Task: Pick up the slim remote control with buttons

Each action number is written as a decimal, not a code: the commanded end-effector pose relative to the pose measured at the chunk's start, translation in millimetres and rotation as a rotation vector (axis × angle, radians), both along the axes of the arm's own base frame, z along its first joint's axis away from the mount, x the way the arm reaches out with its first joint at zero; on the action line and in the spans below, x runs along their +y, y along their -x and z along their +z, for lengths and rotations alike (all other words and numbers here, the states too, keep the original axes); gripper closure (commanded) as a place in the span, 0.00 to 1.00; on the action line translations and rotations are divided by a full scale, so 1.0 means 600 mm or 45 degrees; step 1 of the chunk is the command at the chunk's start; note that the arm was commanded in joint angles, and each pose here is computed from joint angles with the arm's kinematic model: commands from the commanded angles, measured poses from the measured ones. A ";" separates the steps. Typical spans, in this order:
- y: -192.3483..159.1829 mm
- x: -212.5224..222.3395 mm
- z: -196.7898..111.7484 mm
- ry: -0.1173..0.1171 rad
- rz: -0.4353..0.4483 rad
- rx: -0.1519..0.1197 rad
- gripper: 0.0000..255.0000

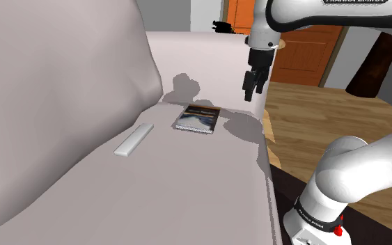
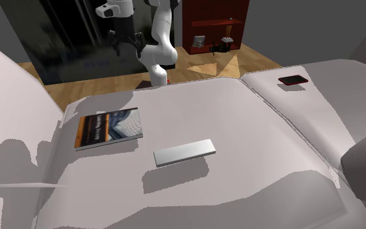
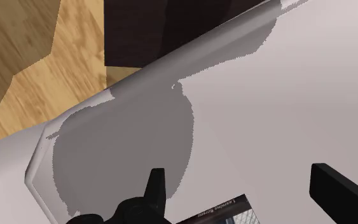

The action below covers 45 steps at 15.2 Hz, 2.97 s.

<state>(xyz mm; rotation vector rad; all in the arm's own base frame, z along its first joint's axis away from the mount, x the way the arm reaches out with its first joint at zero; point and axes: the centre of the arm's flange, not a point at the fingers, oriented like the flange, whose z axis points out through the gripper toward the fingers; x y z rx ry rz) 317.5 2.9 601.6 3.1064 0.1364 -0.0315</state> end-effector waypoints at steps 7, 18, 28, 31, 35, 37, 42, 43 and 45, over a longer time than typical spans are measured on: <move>-0.046 0.120 -0.037 0.012 -0.194 0.004 0.00; -0.174 0.317 -0.109 0.034 -0.550 0.011 0.00; -0.334 0.457 -0.177 0.054 -0.873 0.018 0.00; -0.388 0.490 -0.198 0.060 -0.970 0.020 0.00; -0.463 0.528 -0.227 0.068 -1.099 0.022 0.00; -0.503 0.544 -0.241 0.072 -1.164 0.024 0.00; -0.523 0.552 -0.275 0.074 -1.198 0.024 0.00; -0.523 0.552 -0.284 0.074 -1.198 0.024 0.00; -0.523 0.552 -0.301 0.074 -1.198 0.024 0.00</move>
